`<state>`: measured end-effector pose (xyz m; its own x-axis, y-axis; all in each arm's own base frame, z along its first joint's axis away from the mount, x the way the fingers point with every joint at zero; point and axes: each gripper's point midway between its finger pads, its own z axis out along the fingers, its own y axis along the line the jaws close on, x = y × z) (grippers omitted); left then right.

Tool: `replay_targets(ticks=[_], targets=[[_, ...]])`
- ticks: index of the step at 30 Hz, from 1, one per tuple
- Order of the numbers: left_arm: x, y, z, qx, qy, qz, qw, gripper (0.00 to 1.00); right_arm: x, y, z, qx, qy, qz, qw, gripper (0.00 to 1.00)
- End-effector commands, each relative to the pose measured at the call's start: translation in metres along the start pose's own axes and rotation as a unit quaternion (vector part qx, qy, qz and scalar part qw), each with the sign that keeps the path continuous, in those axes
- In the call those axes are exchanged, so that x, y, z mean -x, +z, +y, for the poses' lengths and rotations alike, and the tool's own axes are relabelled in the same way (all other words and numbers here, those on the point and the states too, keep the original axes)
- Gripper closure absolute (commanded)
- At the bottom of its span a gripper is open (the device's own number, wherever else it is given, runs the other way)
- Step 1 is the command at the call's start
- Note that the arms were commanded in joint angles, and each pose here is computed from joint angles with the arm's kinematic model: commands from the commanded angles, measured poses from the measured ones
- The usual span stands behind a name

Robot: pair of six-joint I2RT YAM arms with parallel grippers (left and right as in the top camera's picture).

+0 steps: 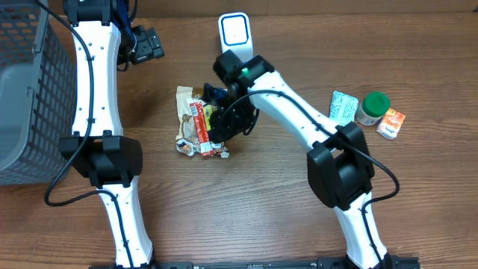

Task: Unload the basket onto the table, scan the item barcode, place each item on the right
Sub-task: 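Move the right gripper left and grasp the yellow bar in the snack bag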

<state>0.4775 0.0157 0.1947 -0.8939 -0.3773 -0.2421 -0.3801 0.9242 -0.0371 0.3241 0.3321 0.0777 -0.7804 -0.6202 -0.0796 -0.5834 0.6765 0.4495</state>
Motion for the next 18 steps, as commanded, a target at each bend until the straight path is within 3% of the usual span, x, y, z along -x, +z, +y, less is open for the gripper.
replay_targets(ticks=[1,18], targets=[[-0.001,0.003,-0.004,-0.002,-0.004,0.002,1.000,0.00,0.001,0.008,-0.007,-0.008,0.016,0.004,1.000,0.59],[-0.001,0.003,-0.004,-0.002,-0.004,0.002,1.000,0.00,0.023,0.025,-0.018,-0.008,0.034,-0.043,0.998,0.58]])
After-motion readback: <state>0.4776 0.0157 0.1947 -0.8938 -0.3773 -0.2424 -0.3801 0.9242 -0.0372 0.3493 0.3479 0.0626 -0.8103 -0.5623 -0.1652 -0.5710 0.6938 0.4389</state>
